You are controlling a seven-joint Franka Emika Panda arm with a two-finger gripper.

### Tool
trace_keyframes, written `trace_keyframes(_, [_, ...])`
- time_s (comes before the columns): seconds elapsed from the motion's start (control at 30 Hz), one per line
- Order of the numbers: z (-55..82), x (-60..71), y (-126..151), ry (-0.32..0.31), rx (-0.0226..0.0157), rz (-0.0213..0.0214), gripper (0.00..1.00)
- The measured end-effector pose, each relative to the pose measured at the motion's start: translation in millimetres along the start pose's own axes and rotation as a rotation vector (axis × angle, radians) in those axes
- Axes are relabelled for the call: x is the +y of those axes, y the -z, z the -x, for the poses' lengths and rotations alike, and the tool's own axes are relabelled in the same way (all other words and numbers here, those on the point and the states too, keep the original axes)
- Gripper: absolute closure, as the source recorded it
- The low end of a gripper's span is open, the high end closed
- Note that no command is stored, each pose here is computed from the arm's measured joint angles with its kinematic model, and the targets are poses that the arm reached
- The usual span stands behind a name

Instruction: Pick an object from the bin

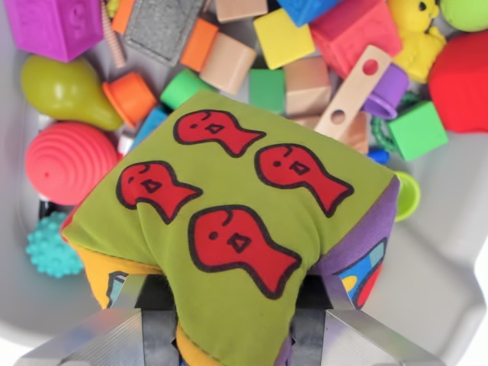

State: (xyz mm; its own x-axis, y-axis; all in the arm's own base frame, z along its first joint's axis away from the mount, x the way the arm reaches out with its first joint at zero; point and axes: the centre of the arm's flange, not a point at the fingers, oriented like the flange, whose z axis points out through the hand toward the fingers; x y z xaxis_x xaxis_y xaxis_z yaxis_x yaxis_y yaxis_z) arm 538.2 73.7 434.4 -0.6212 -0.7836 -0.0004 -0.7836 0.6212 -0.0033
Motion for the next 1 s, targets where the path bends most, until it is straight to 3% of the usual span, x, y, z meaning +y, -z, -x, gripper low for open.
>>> trace_keyframes(0.53, [0.3,-0.3,51.7,0.000,0.0007,0.0001,1.00])
trace_keyframes(1.0, [0.5,-0.4,73.2,-0.001,0.0012,0.0005,1.00])
